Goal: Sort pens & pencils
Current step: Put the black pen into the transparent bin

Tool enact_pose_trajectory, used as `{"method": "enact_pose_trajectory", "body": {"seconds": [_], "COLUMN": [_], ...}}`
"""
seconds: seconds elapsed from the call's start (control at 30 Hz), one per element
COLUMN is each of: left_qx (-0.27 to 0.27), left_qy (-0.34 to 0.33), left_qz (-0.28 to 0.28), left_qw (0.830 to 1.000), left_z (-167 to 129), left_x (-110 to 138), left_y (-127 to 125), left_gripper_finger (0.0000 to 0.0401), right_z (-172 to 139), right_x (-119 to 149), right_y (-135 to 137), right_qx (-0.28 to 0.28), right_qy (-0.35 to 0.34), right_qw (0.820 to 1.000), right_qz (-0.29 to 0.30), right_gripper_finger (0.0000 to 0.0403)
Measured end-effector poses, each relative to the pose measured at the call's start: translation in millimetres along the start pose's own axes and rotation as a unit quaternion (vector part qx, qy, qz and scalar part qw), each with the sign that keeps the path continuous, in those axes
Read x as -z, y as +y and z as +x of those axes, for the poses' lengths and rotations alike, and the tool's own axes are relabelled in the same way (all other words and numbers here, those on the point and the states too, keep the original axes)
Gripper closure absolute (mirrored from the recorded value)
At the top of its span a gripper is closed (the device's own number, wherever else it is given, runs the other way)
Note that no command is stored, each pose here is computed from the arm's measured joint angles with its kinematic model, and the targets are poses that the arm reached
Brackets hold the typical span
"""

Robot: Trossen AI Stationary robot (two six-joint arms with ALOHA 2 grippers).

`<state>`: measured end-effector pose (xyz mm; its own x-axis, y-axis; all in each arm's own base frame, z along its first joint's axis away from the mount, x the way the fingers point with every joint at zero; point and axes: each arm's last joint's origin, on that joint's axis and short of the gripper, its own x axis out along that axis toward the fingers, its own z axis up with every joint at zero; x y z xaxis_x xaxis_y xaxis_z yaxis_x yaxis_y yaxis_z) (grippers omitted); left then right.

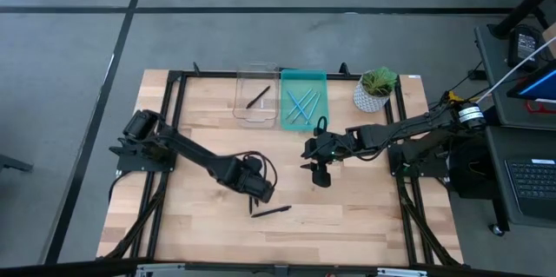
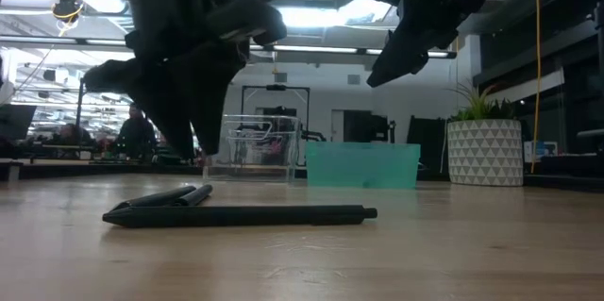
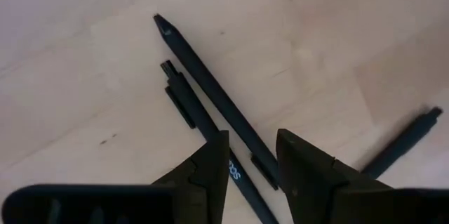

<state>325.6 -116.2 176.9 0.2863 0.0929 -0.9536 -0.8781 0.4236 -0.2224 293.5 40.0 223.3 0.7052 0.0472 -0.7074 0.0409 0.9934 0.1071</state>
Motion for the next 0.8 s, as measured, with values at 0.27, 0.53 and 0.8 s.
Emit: {"method": "enact_pose_trajectory", "body": {"seconds": [0.27,0.53,0.8], "left_qx": [-0.025,-0.035,-0.042], "left_qy": [-0.019,-0.009,-0.002], "left_qz": [-0.023,-0.03,-0.036], "left_qw": [0.999,0.999,0.998], "left_z": [0.8,9.6,20.6], "left_x": [7.7,15.8,18.6], "left_y": [3.6,3.0,1.8], "left_gripper_finger": [0.0289,0.0289,0.0289], "right_z": [0.0,0.0,-0.1], "right_x": [0.0,0.0,-0.2], "right_y": [0.0,0.0,0.0], "right_qx": [0.0,0.0,0.0], "right_qy": [0.0,0.0,-0.001], "right_qw": [1.0,1.0,1.0], "right_qz": [0.0,0.0,0.0], "right_gripper_finger": [0.0223,0.0223,0.0223]}}
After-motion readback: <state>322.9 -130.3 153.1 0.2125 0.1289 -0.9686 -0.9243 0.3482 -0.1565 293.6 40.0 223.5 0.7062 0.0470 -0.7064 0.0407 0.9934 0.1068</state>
